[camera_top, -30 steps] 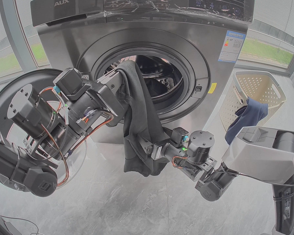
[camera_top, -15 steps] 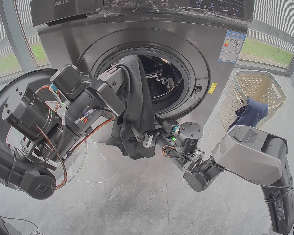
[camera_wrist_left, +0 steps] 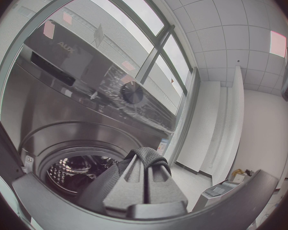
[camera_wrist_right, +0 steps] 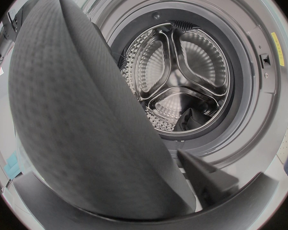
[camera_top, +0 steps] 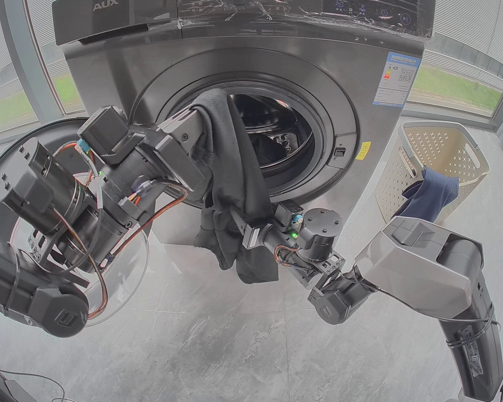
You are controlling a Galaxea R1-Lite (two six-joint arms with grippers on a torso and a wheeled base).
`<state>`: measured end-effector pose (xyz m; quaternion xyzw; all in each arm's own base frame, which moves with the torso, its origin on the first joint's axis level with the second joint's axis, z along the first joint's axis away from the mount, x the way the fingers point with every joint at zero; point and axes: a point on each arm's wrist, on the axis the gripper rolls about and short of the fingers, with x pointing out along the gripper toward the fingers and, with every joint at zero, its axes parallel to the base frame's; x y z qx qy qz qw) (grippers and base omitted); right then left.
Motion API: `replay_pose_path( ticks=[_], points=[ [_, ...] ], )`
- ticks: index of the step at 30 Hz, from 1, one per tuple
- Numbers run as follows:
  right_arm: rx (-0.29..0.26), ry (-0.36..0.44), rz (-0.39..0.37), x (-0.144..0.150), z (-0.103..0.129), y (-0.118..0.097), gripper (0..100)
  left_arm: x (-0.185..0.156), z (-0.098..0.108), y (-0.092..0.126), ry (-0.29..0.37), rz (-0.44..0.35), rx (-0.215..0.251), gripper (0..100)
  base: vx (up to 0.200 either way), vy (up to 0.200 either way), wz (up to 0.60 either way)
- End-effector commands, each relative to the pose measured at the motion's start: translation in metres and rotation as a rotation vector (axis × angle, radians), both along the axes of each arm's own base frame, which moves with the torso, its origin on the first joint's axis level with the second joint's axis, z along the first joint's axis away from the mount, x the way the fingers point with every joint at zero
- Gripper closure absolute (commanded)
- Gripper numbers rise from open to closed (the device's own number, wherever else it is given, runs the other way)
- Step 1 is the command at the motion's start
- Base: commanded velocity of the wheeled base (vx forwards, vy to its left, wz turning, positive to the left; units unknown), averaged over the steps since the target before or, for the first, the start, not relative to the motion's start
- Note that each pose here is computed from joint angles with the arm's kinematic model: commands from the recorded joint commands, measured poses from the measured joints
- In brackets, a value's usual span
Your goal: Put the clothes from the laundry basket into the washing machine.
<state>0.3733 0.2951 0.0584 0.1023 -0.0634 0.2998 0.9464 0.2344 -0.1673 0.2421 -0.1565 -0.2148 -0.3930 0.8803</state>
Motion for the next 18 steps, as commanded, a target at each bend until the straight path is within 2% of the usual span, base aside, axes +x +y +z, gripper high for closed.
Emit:
replay_pose_path(
  ticks=[1,4,6,9,11,13,18],
  points=[
    [0.015,-0.012,-0.036,0.000,0.021,-0.021,100,0.017,-0.010,0.016,0.037,0.073,0.027,100,0.000,0.000,0.00],
    [0.016,-0.011,-0.062,-0.008,0.040,-0.042,100,0.034,-0.025,0.023,0.075,0.121,0.050,100,0.000,0.000,0.00],
    [0.018,-0.014,-0.068,-0.010,0.045,-0.046,100,0.038,-0.031,0.023,0.088,0.129,0.059,100,0.000,0.000,0.00],
    [0.038,-0.041,-0.088,-0.021,0.073,-0.065,100,0.051,-0.057,0.024,0.156,0.152,0.109,100,0.000,0.000,0.00],
    [0.049,-0.057,-0.088,-0.025,0.083,-0.067,100,0.054,-0.068,0.025,0.185,0.159,0.130,100,0.000,0.000,0.00],
    [0.065,-0.080,-0.088,-0.029,0.097,-0.070,100,0.060,-0.088,0.028,0.233,0.163,0.182,100,0.000,0.000,0.00],
    [0.087,-0.104,-0.066,-0.039,0.111,-0.066,100,0.069,-0.125,0.031,0.309,0.138,0.283,100,0.000,0.000,0.00]
  ],
)
